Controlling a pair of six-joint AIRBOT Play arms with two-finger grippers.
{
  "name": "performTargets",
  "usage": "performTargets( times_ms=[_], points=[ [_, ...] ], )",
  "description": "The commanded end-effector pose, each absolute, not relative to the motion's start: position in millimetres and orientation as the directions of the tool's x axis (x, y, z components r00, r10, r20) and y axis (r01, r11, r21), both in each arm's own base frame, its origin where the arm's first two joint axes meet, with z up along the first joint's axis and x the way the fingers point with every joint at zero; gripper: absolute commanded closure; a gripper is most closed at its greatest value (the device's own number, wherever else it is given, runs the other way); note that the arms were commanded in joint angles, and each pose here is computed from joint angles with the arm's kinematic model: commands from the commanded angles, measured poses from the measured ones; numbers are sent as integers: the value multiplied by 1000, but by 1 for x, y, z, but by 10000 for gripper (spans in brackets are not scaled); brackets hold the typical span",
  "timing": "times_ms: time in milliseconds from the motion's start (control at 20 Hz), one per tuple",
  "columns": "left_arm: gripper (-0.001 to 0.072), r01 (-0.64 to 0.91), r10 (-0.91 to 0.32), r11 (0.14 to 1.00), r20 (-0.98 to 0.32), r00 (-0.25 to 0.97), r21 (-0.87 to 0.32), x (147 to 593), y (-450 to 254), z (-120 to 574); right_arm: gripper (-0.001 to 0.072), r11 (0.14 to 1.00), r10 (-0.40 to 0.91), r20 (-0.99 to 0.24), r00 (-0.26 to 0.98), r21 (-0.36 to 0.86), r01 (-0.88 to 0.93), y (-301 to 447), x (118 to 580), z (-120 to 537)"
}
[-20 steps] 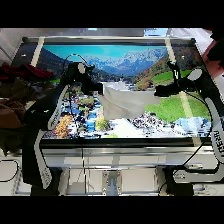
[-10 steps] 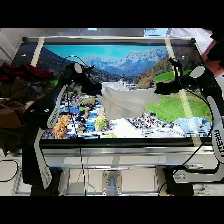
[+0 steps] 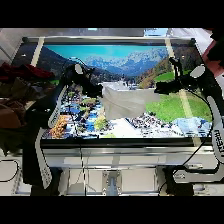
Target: Fold the shirts.
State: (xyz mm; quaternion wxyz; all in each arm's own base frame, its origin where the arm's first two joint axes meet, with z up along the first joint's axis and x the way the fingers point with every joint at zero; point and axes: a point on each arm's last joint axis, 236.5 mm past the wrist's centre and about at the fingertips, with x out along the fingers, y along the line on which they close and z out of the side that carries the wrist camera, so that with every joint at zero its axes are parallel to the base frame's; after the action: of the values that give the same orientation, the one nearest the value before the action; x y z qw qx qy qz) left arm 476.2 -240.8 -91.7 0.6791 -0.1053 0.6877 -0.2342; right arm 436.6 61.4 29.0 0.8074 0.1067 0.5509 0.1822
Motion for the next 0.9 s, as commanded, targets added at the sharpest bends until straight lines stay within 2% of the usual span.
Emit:
performTargets(
  times_ms=[0, 100, 150, 200, 350, 450, 550, 700, 850],
  points=[
    [336, 157, -489, 853, -868, -93, -497, 469, -248, -97, 682, 911, 412, -849, 331, 373, -177, 61, 438, 30],
    [360, 139, -517, 837, -848, -119, -530, 465, -255, -101, 682, 911, 412, -849, 331, 373, -177, 61, 438, 30],
    [479, 136, -531, 828, -838, -125, -545, 464, -259, -101, 682, 910, 414, -848, 331, 375, -177, 62, 438, 30],
    [692, 147, -546, 817, -830, -117, -558, 466, -262, -99, 682, 908, 418, -845, 334, 379, -178, 63, 438, 31],
    [696, 206, -634, 747, -770, -66, -633, 481, -280, -62, 683, 912, 410, -822, 396, 365, -186, 62, 445, 49],
    [696, 254, -691, 706, -722, 43, -661, 502, -280, -7, 684, 927, 375, -781, 499, 320, -195, 52, 450, 84],
    [696, 314, -736, 672, -652, 182, -671, 518, -264, 66, 684, 955, 295, -735, 611, 216, -201, 31, 446, 134],
    [696, 460, -745, 665, -557, 367, -588, 508, -224, 189, 684, 987, 132, -636, 760, 10, -163, -8, 414, 231],
    [696, 603, -730, 683, -424, 536, -412, 453, -192, 319, 684, 990, 21, -464, 886, -111, -82, -25, 361, 326]
  ],
)
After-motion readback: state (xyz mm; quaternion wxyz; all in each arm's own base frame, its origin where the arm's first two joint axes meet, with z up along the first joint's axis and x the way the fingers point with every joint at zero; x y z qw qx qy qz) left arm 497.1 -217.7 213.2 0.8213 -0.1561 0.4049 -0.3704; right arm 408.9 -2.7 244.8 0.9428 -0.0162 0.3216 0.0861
